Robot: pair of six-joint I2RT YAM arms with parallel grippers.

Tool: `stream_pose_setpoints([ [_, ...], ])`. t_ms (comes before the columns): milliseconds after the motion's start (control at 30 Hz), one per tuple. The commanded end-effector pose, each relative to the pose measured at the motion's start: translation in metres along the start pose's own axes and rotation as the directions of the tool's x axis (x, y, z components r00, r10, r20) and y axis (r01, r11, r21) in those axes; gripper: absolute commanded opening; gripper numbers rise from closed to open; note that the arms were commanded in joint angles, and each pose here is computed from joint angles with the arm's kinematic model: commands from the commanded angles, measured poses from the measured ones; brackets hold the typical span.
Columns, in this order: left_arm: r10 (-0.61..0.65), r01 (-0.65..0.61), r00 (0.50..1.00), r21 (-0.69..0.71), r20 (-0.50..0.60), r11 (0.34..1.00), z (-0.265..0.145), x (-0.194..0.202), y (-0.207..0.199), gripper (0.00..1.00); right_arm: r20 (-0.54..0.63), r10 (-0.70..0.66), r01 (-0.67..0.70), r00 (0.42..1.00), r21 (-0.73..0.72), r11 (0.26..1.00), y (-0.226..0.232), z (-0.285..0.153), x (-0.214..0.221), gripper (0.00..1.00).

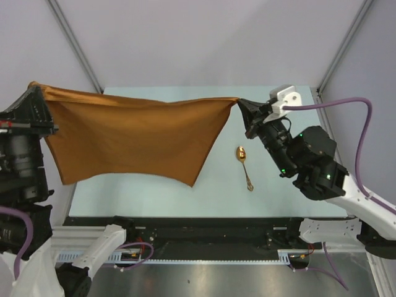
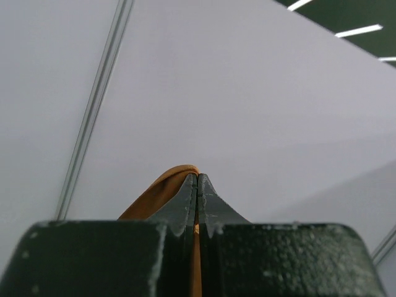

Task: Fold the napkin, place the utensils inside, and roll it up
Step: Flatten out the napkin at the center of the board.

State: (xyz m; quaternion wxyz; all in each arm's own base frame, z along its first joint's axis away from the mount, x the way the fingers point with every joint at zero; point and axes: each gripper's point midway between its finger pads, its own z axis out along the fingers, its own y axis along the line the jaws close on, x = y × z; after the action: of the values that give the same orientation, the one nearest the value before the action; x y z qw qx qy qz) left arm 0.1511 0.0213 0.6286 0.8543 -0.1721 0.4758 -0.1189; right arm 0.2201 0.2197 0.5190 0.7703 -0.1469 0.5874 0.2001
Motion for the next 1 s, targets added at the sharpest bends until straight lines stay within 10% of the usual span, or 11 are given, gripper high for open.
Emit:
stream_pose_setpoints([
  [0, 0.11, -0.119, 0.976, -0.036, -0.189, 0.992, 0.023, 0.066, 0.01, 0.01, 0.051, -0.032, 0.031, 0.998, 0.02, 0.999, -0.004, 0.005, -0.021, 0.0],
  [967, 0.069, -0.067, 0.989, 0.018, -0.13, 0.998, 0.0, 0.035, 0.002, 0.02, 0.134, -0.078, 0.075, 0.988, 0.025, 0.997, -0.013, -0.015, -0.069, 0.0],
])
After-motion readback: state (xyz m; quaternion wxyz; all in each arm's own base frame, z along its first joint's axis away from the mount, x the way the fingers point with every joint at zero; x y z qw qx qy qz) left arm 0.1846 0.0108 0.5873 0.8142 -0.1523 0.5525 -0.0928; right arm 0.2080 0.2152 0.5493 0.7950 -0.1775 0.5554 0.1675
